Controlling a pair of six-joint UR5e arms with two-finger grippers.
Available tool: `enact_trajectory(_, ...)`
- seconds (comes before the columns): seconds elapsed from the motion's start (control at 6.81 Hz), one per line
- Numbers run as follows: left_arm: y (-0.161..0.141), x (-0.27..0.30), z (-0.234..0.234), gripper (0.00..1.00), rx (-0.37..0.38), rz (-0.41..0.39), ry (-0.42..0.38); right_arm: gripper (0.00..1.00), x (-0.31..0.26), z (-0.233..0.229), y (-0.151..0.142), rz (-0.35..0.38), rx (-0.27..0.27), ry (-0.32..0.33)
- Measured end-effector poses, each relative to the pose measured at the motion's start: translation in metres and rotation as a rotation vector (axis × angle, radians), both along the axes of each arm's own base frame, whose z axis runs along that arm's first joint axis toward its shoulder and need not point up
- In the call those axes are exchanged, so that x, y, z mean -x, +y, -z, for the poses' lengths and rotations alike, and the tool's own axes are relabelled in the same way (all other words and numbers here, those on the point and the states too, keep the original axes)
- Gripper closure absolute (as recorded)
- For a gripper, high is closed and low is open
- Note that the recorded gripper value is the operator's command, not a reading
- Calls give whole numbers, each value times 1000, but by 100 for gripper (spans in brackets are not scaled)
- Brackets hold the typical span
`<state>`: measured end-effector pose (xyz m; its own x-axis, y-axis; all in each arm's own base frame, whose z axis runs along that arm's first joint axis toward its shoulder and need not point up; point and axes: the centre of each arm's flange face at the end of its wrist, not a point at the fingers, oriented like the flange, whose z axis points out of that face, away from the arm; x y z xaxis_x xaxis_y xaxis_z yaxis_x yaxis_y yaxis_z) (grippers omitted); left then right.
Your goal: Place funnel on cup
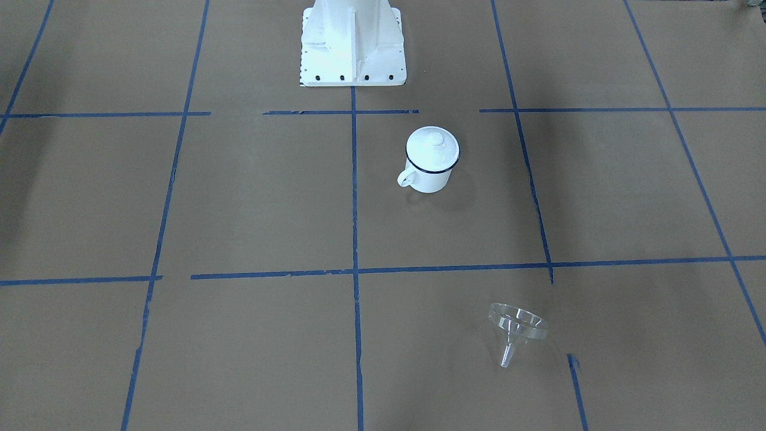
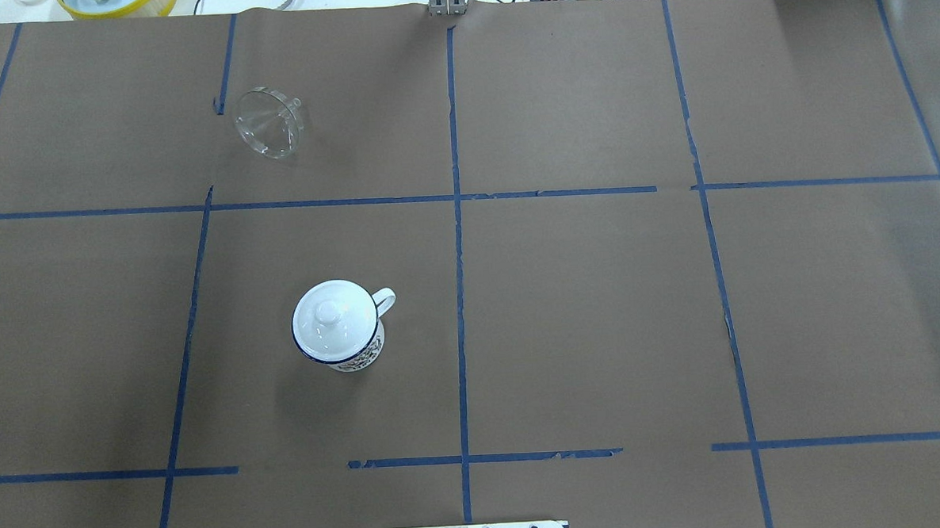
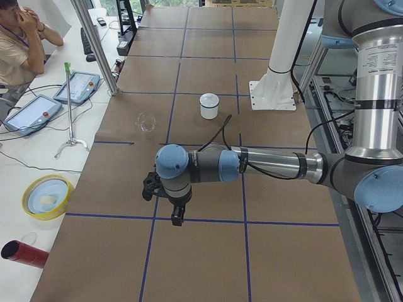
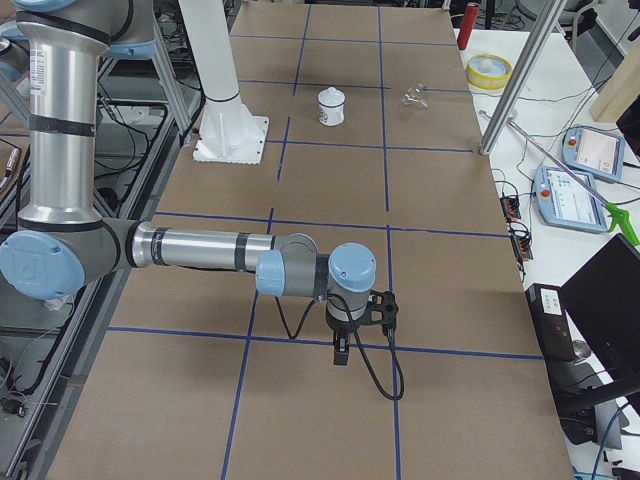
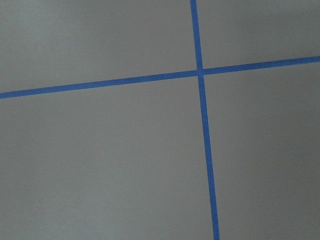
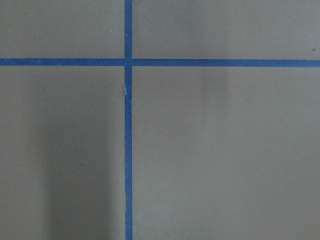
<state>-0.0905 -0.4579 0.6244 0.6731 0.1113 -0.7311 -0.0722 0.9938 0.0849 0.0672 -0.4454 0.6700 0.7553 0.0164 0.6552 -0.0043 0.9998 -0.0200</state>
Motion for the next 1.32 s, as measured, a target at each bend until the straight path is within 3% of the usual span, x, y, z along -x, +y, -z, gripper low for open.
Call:
enact_trajectory(0.29,-11,-13,30,0,-71,-26,15,0,0,0,0,0,0,0)
enact_trajectory(0.73,-75,-23,130,0,-341,-50,-2,0,0,0,0,0,1,0)
enact_trajectory(0.88,-92,-24,156,0,-449,-45,-3,0,0,0,0,0,1,0)
enact_trajectory(1.03,-100,-28,176,0,-509,-11,11,0,0,0,0,0,1,0)
enact_trajectory(1.17,-103,-46,190,0,-504,32,43,0,0,0,0,0,1,0)
enact_trajectory(1.32,-104,-83,202,0,-514,20,88,0,0,0,0,0,0,0)
